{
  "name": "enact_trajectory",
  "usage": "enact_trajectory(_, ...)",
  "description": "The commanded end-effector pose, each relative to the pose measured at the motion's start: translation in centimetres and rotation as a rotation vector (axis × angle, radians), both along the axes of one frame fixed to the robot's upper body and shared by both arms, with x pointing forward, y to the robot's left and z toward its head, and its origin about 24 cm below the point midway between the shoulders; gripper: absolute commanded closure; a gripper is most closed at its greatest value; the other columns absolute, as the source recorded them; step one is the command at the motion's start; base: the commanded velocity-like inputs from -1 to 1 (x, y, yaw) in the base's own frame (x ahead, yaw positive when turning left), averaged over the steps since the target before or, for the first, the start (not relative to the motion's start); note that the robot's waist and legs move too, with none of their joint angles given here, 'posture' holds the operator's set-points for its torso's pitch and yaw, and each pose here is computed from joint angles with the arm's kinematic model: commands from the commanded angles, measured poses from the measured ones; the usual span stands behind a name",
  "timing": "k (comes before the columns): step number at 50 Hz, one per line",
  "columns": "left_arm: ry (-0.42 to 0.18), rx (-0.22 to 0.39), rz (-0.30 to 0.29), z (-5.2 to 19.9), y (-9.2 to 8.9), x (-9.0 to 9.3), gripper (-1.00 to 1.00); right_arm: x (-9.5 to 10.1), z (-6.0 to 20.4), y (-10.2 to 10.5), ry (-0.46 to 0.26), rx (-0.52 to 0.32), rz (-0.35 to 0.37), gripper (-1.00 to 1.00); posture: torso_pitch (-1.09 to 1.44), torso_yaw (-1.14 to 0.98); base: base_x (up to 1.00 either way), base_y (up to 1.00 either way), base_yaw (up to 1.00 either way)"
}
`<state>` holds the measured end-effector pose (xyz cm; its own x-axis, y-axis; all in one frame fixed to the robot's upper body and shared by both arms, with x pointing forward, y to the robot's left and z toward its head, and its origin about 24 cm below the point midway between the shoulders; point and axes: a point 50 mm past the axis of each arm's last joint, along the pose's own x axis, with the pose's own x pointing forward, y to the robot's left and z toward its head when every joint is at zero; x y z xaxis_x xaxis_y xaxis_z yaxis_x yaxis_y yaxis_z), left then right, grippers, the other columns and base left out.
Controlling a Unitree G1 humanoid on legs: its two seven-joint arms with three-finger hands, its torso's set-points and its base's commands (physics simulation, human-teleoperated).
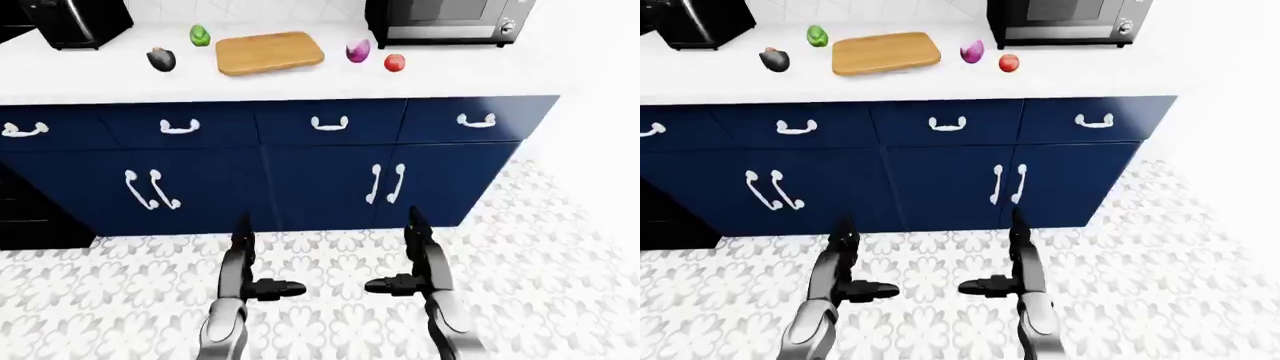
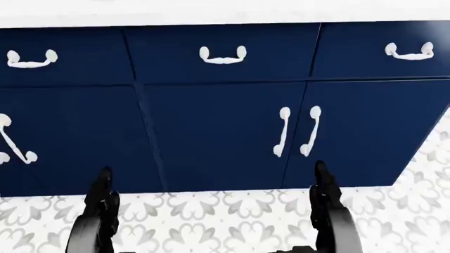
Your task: Place the avocado, onion, tomato and bell pepper on the cutting board.
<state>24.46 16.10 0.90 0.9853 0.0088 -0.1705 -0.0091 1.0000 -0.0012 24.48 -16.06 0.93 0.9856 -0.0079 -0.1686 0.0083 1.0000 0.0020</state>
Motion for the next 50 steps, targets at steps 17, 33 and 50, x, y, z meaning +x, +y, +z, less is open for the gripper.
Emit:
enact_trajectory(17, -0.658, -0.069, 0.081, 15.3, 2.8, -5.6, -1.00, -5.1, 12.7, 0.0, -0.561, -0.169, 0.032, -1.00, 0.00, 0.00, 0.00, 0.00, 0.00)
enact_trajectory(33, -0.909, -0.114, 0.116, 19.1, 3.4, -10.2, -1.00, -8.9, 16.8, 1.6, -0.729, -0.214, 0.099, -1.00, 0.00, 0.00, 0.00, 0.00, 0.00)
enact_trajectory(50, -0.928, -0.107, 0.110, 19.4, 3.4, -10.6, -1.00, -9.1, 17.0, 1.5, -0.741, -0.233, 0.083, -1.00, 0.00, 0.00, 0.00, 0.01, 0.00)
